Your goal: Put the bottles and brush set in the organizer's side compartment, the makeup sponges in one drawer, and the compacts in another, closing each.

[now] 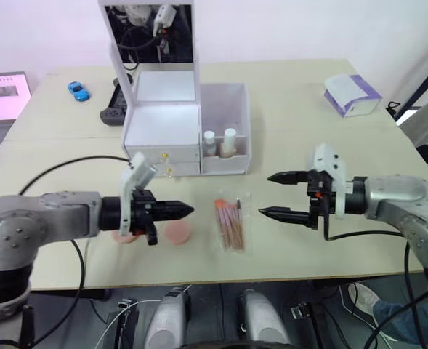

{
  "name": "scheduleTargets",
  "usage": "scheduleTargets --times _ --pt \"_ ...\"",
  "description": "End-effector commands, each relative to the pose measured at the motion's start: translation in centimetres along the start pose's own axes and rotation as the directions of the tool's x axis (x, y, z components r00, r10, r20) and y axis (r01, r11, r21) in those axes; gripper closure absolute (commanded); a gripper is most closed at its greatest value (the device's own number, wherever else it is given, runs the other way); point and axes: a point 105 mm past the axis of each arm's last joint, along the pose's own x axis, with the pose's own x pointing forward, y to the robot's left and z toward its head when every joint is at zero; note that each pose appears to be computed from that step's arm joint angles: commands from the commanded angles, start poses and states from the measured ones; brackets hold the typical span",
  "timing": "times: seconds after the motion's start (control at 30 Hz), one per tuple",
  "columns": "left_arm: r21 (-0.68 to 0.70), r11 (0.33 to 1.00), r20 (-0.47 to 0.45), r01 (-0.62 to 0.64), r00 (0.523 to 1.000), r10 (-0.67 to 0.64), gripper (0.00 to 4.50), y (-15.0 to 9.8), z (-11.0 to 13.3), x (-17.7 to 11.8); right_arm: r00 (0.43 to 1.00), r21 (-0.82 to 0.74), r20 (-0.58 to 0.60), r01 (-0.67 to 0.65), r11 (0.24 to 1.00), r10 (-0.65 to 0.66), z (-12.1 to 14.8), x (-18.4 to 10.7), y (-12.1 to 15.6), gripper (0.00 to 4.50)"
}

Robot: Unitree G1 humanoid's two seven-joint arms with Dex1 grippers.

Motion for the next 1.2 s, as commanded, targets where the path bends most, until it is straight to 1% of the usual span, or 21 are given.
scheduleTargets --times 0.03,0.07,0.1,0.13,0.17,0.27,0.33,0.4,0.5,0.57,0.6,0.67,0.77,0.9,0.97,1.13,1.2 --pt "-0.100 0.995 -0.060 -0.027 0.998 0.021 4.47 0.4 -1.5 1.4 0.999 0.142 -0.043 0.003 0.990 0.003 -0.8 0.2 0.1 0.00" --pt "-0.118 0.992 -0.088 -0.047 0.995 0.037 4.47 0.7 -1.9 2.0 1.000 0.223 -0.009 0.028 0.974 -0.027 -0.9 0.4 -0.3 0.00" --pt "-0.131 0.990 -0.100 -0.057 0.994 0.044 4.47 0.8 -2.1 2.5 0.998 0.309 -0.003 0.061 0.949 -0.063 -1.2 0.3 -0.7 0.00" --pt "-0.143 0.987 -0.103 -0.073 0.993 0.058 4.47 1.1 -2.0 2.9 0.997 0.385 -0.024 0.081 0.919 -0.078 -1.7 0.2 -0.8 0.00" --pt "-0.155 0.984 -0.102 -0.085 0.992 0.069 4.47 1.3 -1.9 3.2 0.997 0.442 -0.045 0.081 0.893 -0.068 -2.2 0.1 -0.5 0.00" --pt "-0.181 0.978 -0.096 -0.100 0.992 0.084 4.47 1.6 -1.5 3.6 0.994 0.590 -0.104 0.040 0.807 0.027 -3.5 -0.3 0.5 0.00" --pt "-0.196 0.974 -0.099 -0.109 0.991 0.091 4.47 1.7 -1.6 3.8 0.992 0.614 -0.123 0.057 0.787 0.024 -3.6 -0.5 0.2 0.00" --pt "-0.200 0.974 -0.101 -0.110 0.991 0.091 4.47 1.6 -1.7 3.8 0.993 0.610 -0.122 0.068 0.790 0.008 -3.4 -0.5 0.0 0.00" --pt "-0.214 0.969 -0.098 -0.125 0.990 0.106 4.47 1.9 -1.8 4.0 0.990 0.654 -0.140 0.076 0.753 0.022 -3.9 -0.6 -0.2 0.00" --pt "-0.242 0.960 -0.103 -0.141 0.987 0.119 4.47 2.2 -2.2 4.2 0.984 0.700 -0.165 0.067 0.711 0.070 -4.9 -0.4 0.2 0.00" --pt "-0.244 0.956 -0.122 -0.165 0.983 0.139 4.47 2.6 -2.6 4.4 0.982 0.727 -0.168 0.060 0.684 0.092 -5.2 -0.2 0.3 0.00" --pt "-0.248 0.946 -0.145 -0.207 0.974 0.175 4.47 3.4 -3.1 4.9 0.984 0.769 -0.136 0.034 0.638 0.111 -4.9 0.2 0.0 0.00" --pt "-0.253 0.943 -0.152 -0.219 0.971 0.185 4.47 3.6 -3.3 5.6 0.985 0.811 -0.107 0.011 0.584 0.131 -4.6 1.0 -0.3 0.00" --pt "-0.258 0.942 -0.164 -0.212 0.971 0.174 4.47 3.5 -3.6 6.4 0.981 0.840 -0.137 0.042 0.540 0.136 -5.4 2.2 -0.3 0.00" --pt "-0.253 0.939 -0.173 -0.231 0.966 0.191 4.47 3.8 -3.8 6.5 0.978 0.857 -0.149 0.056 0.512 0.142 -5.9 3.0 -0.1 0.00" --pt "-0.248 0.938 -0.187 -0.241 0.962 0.198 4.47 3.9 -4.1 6.8 0.974 0.879 -0.161 0.069 0.471 0.157 -6.7 4.9 0.6 0.00" --pt "-0.245 0.938 -0.190 -0.245 0.961 0.202 4.47 4.0 -4.2 7.0 0.971 0.884 -0.184 0.095 0.457 0.153 -7.3 5.8 0.8 0.00"
